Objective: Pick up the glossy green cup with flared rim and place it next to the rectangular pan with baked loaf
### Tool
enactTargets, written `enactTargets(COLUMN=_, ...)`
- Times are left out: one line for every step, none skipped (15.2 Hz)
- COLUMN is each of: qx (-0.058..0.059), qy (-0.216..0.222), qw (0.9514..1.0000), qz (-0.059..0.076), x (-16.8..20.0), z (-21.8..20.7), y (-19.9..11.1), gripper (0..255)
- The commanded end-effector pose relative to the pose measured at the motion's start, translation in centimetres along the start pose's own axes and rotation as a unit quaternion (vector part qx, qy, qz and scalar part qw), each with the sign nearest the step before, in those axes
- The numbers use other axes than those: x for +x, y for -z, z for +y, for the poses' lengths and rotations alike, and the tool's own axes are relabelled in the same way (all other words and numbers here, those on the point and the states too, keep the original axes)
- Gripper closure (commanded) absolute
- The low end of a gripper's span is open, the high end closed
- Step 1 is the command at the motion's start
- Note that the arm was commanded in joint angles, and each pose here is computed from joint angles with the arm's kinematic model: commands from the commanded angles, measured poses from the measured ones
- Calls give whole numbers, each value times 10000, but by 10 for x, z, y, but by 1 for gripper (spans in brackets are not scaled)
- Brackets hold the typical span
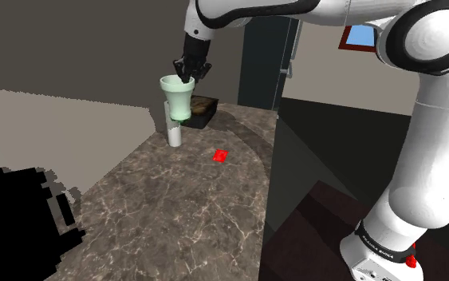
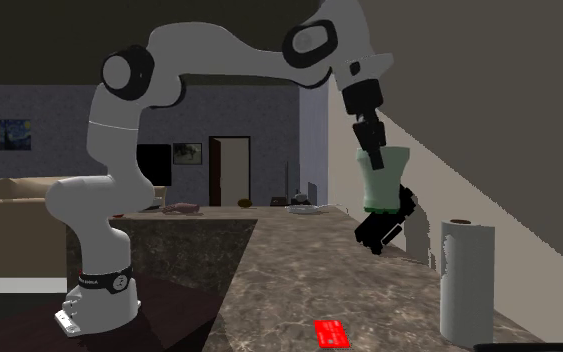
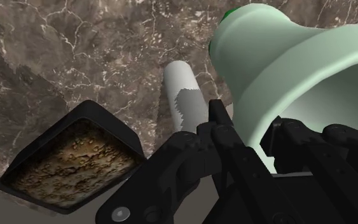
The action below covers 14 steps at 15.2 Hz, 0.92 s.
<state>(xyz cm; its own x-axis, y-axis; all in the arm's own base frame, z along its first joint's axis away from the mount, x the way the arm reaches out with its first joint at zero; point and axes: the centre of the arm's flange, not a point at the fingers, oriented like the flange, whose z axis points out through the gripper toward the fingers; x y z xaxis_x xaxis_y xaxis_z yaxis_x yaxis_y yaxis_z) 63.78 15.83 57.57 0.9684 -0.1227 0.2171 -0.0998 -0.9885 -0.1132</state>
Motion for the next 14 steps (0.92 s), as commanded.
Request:
enactTargets(qx=-1, qy=4, qw=10000, qz=4, x=21, z=18, y=-1, gripper=255)
enactTargets(qx=-1, qy=4, qw=10000, qz=4, x=31, z=27, y=-2, gripper=255)
enactTargets(qx=-1, qy=4, qw=10000, qz=4, x=41, z=35, y=-4, gripper=255)
enactTargets(qx=-1, qy=4, qw=10000, qz=4, x=51, z=44, y=-5, gripper=255)
enactTargets(qx=-1, qy=4, qw=10000, qz=4, x=61, z=52, y=-6, gripper=255)
enactTargets(qx=-1, qy=4, qw=10000, qz=4, x=71, z=61, y=-7, gripper=255)
enactTargets(qx=-1, qy=4, qw=10000, qz=4, x=81, z=69, y=-8, gripper=255)
enactTargets(qx=-1, qy=4, qw=10000, qz=4, x=91, z=78, y=-9, gripper=255)
enactTargets(qx=-1, qy=4, qw=10000, qz=4, x=109, z=93, y=-12, gripper=255)
enactTargets(qx=-1, qy=4, qw=10000, qz=4, x=108, z=93, y=-17, gripper=255)
enactTargets(qx=-1, qy=4, qw=10000, qz=4, x=106, z=94, y=-22, gripper=255)
enactTargets(qx=-1, qy=4, qw=10000, qz=4, x=105, z=95, y=-27, gripper=255)
enactTargets(qx=-1, qy=4, qw=10000, qz=4, x=104, z=95, y=-32, gripper=255)
enactTargets(qx=-1, qy=4, qw=10000, qz=4, x=103, z=96, y=-37, gripper=255)
